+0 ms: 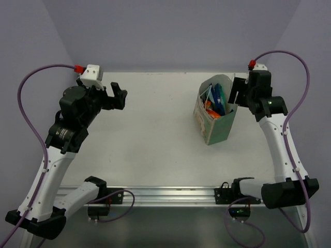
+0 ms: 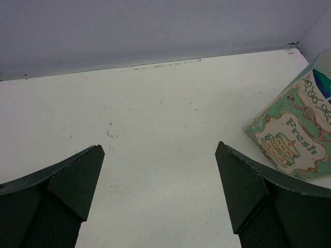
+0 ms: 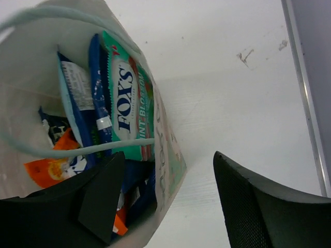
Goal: Take the snacks out of the paper bag
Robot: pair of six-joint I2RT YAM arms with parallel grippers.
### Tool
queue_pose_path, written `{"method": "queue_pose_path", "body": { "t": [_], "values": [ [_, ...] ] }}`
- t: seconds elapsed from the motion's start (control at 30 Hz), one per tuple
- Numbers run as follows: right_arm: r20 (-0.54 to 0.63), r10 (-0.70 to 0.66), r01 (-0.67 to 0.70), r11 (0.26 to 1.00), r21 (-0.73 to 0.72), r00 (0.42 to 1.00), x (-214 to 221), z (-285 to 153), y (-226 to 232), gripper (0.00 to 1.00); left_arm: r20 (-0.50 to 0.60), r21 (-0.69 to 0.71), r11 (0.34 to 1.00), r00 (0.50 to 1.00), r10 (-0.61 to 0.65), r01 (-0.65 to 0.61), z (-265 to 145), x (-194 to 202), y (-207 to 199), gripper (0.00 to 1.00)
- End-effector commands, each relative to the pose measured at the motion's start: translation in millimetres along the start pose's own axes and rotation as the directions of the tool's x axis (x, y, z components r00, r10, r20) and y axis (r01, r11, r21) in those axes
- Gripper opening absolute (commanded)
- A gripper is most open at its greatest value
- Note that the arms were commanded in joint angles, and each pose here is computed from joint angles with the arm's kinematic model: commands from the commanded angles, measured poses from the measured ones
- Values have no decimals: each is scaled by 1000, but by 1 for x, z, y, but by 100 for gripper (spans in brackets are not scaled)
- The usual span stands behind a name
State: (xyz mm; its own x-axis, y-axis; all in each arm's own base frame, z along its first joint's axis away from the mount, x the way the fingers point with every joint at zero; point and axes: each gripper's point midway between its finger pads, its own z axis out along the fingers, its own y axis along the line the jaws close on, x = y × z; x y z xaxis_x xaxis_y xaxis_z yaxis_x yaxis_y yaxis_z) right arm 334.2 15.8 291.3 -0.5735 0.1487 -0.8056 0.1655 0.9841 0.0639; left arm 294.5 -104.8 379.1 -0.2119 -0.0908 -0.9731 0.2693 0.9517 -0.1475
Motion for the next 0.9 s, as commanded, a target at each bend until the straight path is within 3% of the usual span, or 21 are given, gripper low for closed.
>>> {"method": "queue_pose_path", "body": {
  "t": [0.0, 0.27, 0.37, 0.47, 0.6, 0.7, 0.87],
  "values": [
    [49, 62, -60, 997, -45, 997, -7, 20, 2, 72, 55, 38, 999, 998, -15, 13, -9, -20, -9, 100],
    [109, 73, -73, 997, -7, 991, -17, 48, -14, 52, 40, 39, 999, 999, -18, 16, -11, -14, -9, 100],
    [124, 60, -61, 998, -1, 991, -22, 55, -15, 39, 35, 75, 997, 999, -17, 15, -12, -14, -15, 100],
    [116, 49, -47, 999, -21, 992, -20, 61, -11, 32, 36, 84, 996, 999, -13, 10, -12, -14, -17, 100],
    [108, 42, -38, 998, -41, 993, -20, 67, -6, 10, 35, 86, 996, 999, -22, 19, -12, -15, -18, 100],
    [111, 20, -13, 998, -59, 994, -23, 65, -4, 0, 35, 105, 994, 999, -35, 32, -11, -16, -22, 100],
    [185, -27, 38, 998, -56, 982, -51, 40, -2, 0, -5, 213, 971, 994, -110, 108, -5, -17, -45, 100]
  ]
}}
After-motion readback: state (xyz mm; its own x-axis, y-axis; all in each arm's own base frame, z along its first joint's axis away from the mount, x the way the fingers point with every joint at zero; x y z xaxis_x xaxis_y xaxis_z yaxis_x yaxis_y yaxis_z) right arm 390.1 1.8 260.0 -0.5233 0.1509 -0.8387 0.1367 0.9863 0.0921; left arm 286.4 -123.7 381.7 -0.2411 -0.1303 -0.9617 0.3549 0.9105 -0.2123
